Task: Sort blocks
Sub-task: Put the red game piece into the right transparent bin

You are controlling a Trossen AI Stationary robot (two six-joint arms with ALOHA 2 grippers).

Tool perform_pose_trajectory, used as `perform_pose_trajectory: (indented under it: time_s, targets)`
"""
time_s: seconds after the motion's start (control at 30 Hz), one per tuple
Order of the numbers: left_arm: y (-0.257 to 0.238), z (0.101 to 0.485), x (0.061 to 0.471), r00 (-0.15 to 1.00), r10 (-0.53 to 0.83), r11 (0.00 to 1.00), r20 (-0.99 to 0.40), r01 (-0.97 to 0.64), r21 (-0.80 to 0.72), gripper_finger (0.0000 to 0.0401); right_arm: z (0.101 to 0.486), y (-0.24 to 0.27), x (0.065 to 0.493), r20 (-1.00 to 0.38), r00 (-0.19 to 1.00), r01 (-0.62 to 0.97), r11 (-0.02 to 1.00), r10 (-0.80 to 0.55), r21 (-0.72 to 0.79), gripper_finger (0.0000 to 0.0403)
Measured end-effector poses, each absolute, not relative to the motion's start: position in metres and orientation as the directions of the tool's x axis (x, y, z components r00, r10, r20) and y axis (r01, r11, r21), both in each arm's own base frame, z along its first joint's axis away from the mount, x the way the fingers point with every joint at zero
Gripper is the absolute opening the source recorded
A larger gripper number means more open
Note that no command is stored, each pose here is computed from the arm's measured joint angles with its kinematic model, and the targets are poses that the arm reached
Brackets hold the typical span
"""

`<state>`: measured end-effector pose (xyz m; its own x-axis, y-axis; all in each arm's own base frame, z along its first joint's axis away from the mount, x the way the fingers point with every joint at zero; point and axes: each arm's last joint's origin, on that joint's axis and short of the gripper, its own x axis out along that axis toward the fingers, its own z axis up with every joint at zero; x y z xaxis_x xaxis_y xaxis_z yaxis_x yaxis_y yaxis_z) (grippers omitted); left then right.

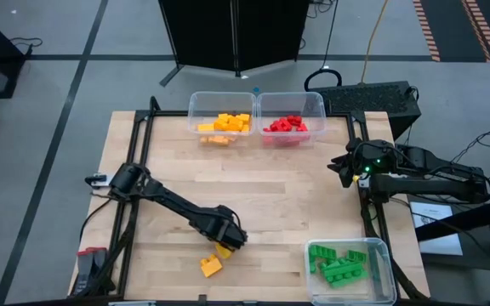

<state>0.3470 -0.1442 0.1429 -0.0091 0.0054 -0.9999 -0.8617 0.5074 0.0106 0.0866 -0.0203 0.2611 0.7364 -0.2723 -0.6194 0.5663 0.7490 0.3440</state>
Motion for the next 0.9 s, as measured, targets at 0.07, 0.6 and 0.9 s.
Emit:
perform_pose_trajectory:
  time_s: [0.07,0.6,0.9]
  targets:
    - [-0.143,0.138,0.347,0.012,-0.016,0.508,-1.0,-0.861,-0.018,0.0276,0.261,-0.02,0.087,-0.619,0.736,0.566,0.749,-0.272,0.344,0.0144]
    - [-0.122,0.141,0.356,0.007,-0.019,0.591,-1.0,-0.806,-0.017,0.0071,0.261,-0.02,0.087,-0.619,0.736,0.569,0.744,-0.273,0.349,0.0144]
    - [-0.102,0.171,0.383,0.116,0.099,0.616,-0.988,-0.787,-0.031,0.0071,0.261,-0.02,0.087,-0.62,0.736,0.57,0.744,-0.273,0.349,0.0144]
